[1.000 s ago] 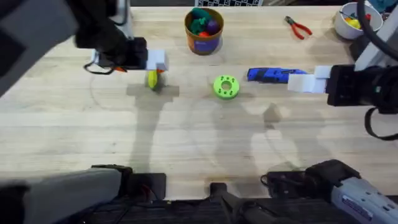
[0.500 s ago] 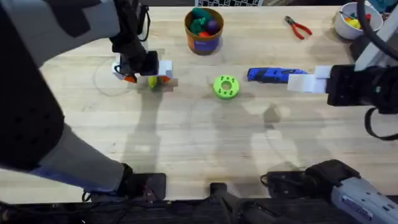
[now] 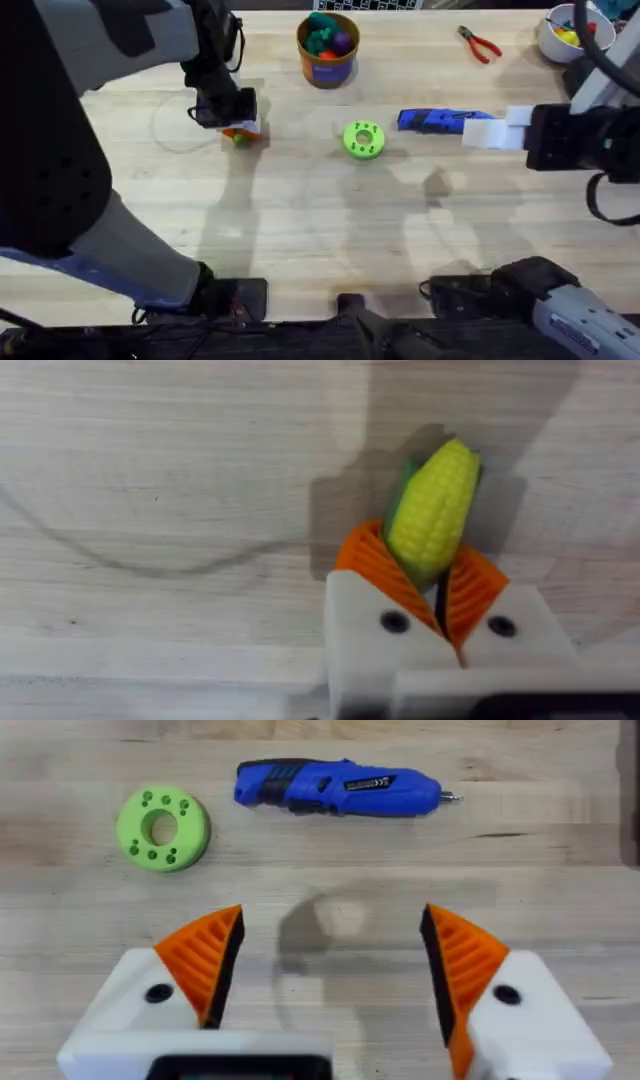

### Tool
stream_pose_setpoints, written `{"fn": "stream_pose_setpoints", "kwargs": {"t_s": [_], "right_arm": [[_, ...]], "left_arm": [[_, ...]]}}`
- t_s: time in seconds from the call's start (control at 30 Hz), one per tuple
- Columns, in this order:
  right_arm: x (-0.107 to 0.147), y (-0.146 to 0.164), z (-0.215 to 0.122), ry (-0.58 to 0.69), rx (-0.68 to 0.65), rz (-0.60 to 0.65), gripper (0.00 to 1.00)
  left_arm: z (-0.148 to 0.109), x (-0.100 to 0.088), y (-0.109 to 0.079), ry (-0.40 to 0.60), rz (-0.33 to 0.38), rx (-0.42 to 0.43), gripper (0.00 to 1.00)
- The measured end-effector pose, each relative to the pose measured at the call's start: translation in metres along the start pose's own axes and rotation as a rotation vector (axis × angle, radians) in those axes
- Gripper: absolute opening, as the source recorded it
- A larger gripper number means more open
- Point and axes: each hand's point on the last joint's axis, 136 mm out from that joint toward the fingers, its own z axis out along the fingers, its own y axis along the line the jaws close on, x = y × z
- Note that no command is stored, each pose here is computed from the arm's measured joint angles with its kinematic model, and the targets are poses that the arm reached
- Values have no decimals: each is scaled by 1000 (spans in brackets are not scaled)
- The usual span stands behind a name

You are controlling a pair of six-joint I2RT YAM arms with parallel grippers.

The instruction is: Pick up the gripper from the table and insert it into the empty holder that is missing its gripper. Then pick up a screw, insert it into the mounting hole, and use the screwdriver to tighten it. Finally, clean up the table by picking up the vegetable and placing it into the bucket.

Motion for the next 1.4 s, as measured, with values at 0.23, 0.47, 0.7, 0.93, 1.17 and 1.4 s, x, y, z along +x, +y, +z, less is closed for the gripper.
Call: {"fn": "stream_pose_setpoints", "kwargs": {"t_s": [0.23,0.47,0.7,0.93,1.17,1.4], "right_arm": [[0,0,0,0,0,0,994],[0,0,0,0,0,0,994],[0,0,0,0,0,0,994],[0,0,0,0,0,0,994],[0,0,0,0,0,0,994],[0,0,0,-1,0,0,993]], "left_arm": [[-1,-5,-1,-16,-2,4,29],[-48,-50,-12,-142,5,32,29],[-137,-131,-59,-474,71,182,29],[-169,-149,-121,-625,169,329,29],[-147,-145,-170,-600,243,381,29],[-100,-141,-187,-511,267,369,29]]}}
